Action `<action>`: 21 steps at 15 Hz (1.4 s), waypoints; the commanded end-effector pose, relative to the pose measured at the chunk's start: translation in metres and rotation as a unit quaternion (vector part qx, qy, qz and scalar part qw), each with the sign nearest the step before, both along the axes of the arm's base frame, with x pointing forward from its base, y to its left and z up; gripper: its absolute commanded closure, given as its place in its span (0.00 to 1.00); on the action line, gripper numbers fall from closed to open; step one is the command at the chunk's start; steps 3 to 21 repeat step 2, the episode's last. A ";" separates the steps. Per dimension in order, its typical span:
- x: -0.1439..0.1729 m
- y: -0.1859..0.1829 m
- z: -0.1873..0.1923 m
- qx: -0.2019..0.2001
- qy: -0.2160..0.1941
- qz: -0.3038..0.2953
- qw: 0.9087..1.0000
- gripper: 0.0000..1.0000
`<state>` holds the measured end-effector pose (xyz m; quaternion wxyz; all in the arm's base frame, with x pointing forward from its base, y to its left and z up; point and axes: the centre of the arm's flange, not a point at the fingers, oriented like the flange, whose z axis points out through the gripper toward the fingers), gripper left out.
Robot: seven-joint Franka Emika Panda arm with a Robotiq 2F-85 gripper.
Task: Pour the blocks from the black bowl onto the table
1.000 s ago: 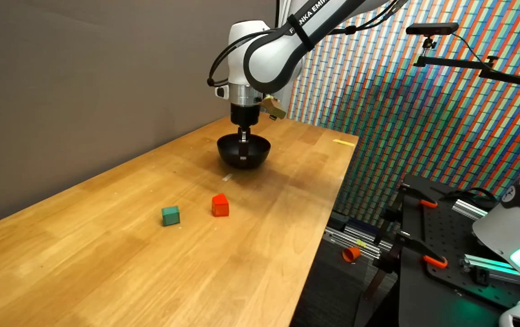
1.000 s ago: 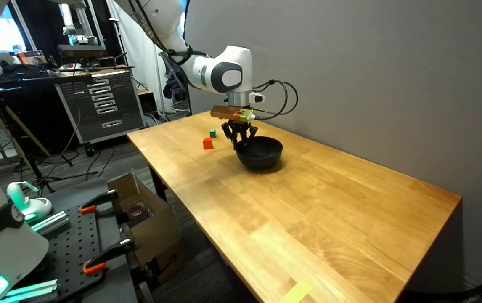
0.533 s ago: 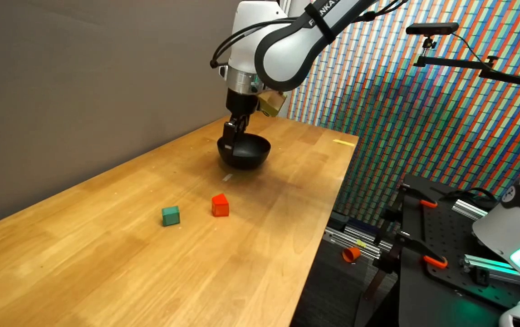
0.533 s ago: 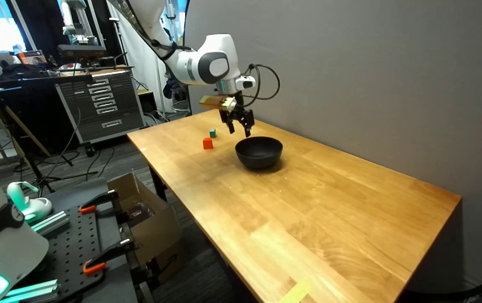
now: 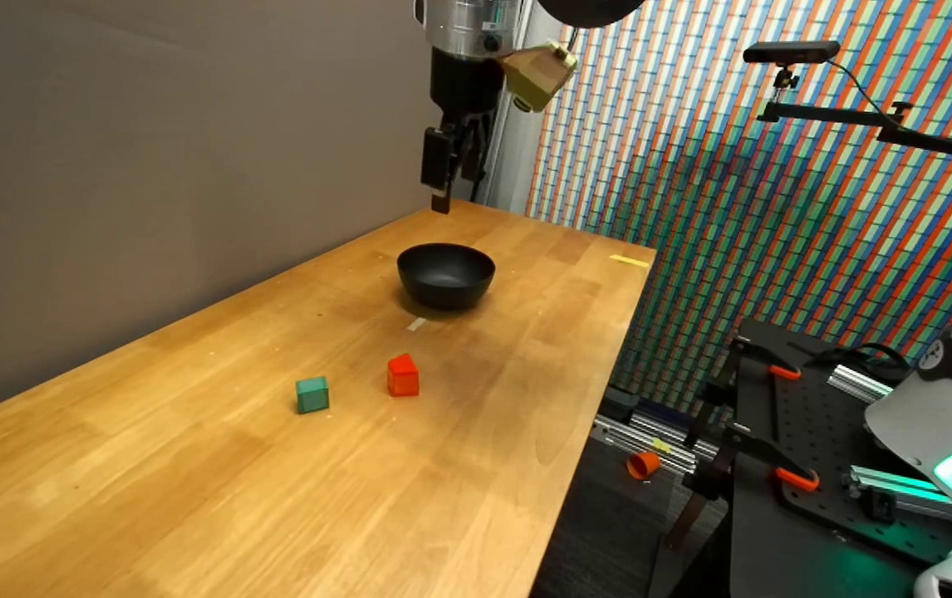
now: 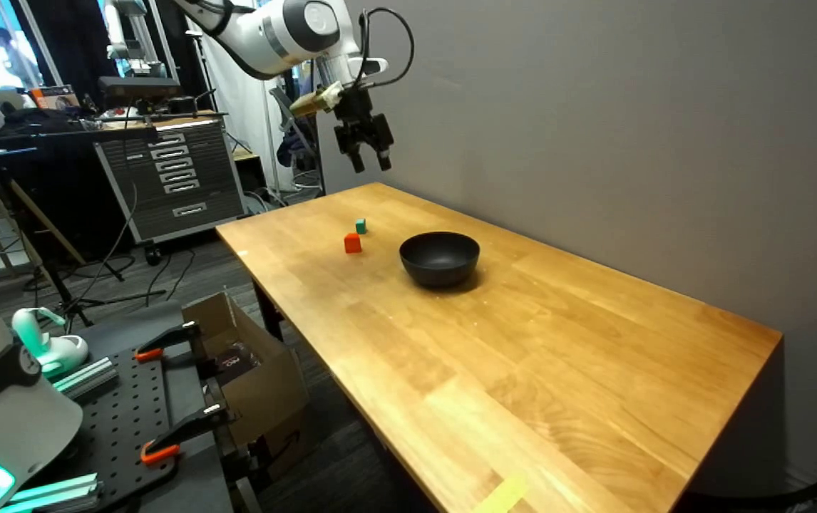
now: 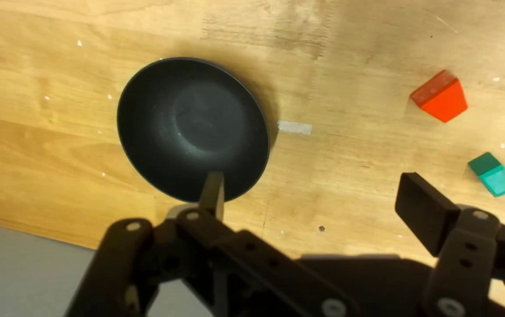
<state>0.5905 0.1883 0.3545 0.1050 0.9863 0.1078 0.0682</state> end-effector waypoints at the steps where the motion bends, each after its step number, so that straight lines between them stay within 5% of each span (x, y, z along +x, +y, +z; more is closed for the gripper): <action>1: -0.001 0.002 0.002 0.001 -0.001 0.001 1.000 0.00; 21: 0.000 0.001 -0.002 0.001 0.001 0.001 1.000 0.00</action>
